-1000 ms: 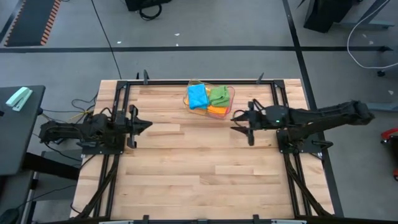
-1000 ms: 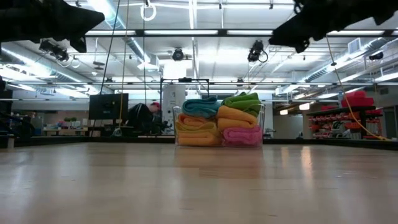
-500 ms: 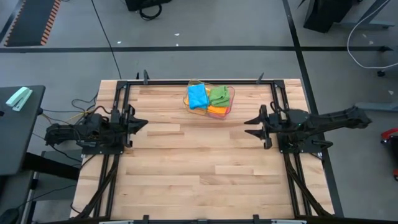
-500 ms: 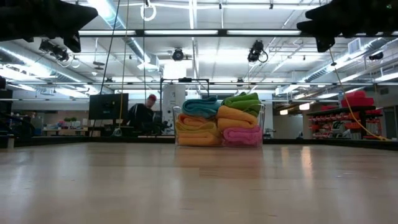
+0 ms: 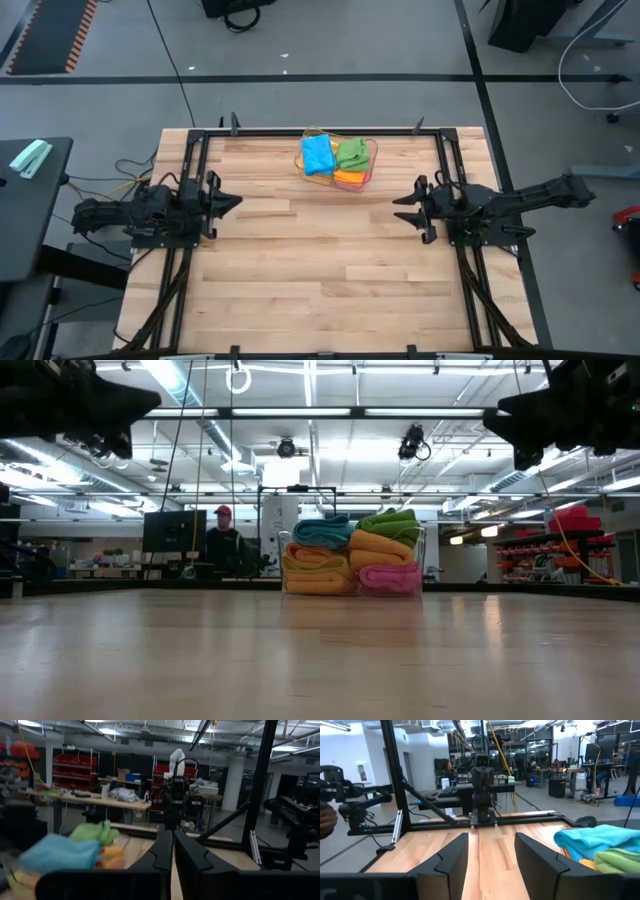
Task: Fold microfiber towels
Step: Return to Home Position
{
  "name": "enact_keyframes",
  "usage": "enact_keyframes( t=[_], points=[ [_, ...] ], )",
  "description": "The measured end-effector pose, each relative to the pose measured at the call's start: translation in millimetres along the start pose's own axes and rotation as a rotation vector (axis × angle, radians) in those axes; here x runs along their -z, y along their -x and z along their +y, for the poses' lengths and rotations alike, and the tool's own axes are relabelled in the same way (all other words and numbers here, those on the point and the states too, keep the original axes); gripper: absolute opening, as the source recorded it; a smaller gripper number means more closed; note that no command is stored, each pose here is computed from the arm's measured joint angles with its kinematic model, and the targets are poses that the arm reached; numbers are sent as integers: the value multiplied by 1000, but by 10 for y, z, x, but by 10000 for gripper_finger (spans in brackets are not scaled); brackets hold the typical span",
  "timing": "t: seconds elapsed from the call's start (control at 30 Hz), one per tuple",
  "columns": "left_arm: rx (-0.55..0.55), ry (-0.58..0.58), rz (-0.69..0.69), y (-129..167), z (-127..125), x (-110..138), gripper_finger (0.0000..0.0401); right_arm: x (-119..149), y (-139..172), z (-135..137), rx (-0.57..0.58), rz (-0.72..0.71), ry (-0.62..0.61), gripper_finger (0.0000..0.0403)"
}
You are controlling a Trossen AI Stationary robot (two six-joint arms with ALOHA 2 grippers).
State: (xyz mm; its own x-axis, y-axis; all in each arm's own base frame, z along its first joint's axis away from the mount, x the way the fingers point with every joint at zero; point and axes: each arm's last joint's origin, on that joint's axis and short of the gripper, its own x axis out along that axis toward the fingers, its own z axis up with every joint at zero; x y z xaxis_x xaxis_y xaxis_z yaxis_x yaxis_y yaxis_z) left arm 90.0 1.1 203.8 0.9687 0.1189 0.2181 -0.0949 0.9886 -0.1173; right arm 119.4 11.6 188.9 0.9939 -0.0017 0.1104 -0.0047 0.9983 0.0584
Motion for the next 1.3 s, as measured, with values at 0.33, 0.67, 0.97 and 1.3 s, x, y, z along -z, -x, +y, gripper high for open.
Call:
enact_keyframes(
  t=[0.33,0.67,0.97,1.3],
  points=[
    [0,-3,-1,-11,13,172,6,144,17,0,-26,46,-97,170],
    [-4,-83,77,-8,20,248,60,144,17,1,-29,47,-64,170],
    [-4,-82,75,-8,20,247,77,144,17,1,-29,49,-59,170],
    [-4,-83,75,-8,20,248,67,143,17,1,-29,49,-59,170]
  ],
)
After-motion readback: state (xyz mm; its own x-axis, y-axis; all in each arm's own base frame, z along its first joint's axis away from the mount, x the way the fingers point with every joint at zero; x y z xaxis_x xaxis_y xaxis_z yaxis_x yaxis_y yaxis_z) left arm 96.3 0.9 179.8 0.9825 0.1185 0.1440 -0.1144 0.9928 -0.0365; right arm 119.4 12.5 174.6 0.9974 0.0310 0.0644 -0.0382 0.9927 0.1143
